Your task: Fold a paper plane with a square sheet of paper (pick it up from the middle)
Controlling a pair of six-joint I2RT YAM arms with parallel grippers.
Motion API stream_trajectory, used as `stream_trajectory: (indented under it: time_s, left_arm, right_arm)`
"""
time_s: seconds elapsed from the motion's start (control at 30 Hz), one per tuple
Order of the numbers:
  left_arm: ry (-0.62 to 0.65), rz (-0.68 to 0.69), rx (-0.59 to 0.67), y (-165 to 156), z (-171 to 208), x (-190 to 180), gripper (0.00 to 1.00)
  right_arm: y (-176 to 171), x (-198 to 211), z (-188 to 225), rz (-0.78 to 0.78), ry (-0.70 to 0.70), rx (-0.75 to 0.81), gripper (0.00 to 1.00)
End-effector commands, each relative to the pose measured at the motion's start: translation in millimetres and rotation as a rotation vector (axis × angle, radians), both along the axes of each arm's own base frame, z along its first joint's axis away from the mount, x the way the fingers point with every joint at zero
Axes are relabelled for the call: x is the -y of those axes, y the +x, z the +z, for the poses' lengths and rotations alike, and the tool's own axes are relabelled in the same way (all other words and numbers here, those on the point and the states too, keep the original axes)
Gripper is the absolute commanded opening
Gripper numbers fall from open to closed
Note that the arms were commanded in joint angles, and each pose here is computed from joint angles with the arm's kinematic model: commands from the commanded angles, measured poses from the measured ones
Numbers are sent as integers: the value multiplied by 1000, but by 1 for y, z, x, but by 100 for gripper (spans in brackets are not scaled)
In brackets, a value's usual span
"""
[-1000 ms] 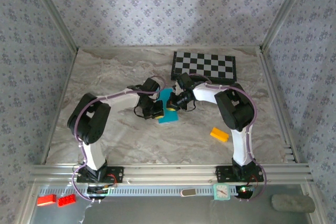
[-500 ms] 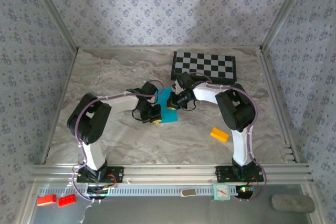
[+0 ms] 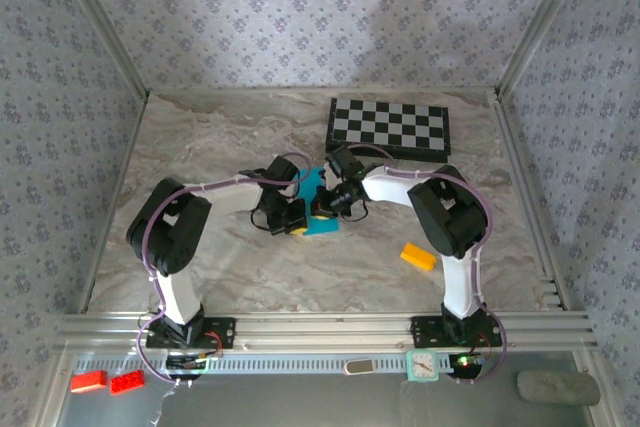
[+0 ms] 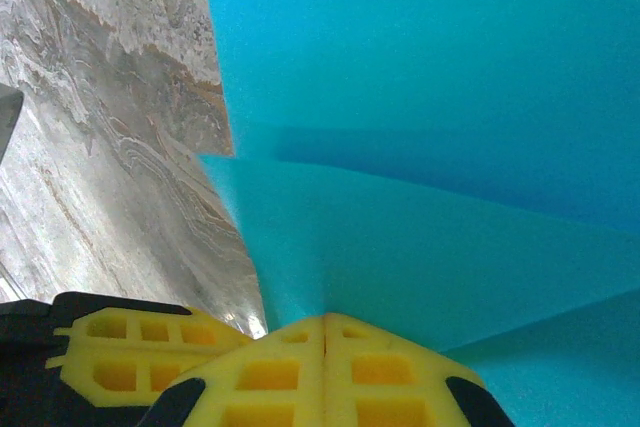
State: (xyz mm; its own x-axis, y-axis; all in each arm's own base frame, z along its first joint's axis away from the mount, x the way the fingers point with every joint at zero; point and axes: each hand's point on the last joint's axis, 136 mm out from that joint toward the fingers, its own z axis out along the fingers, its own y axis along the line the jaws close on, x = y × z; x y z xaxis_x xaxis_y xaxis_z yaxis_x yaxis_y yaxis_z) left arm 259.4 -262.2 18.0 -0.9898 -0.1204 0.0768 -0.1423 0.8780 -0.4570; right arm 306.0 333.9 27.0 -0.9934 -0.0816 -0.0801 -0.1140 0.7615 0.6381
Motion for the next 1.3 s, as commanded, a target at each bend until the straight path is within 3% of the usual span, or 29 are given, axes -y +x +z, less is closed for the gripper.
stream_trajectory:
  time_s: [0.0,0.2,0.37,0.77,1.03,1.27]
  left_arm:
    - [73,31,-27,-8,-12,-18,0]
    - [-90,21,99,18,25,7,1]
    - [-137,25,97,21,25,15,4]
    - [63,62,-83,-15,-23,-22,0]
    - [184,97,-189,-38,-41,-47,0]
    - [178,90,-188,-34,-40,-46,0]
  right_arm:
    - [-7,3,-15,47,-27,-18,4]
    - [-11,12,-33,47,-85,-45,2]
    - [-11,13,-37,41,-90,-46,0]
    - [2,16,-34,28,-72,-7,0]
    - [50,39,-35,-58,-48,78,1]
    - [90,74,-40,-154,-135,104,1]
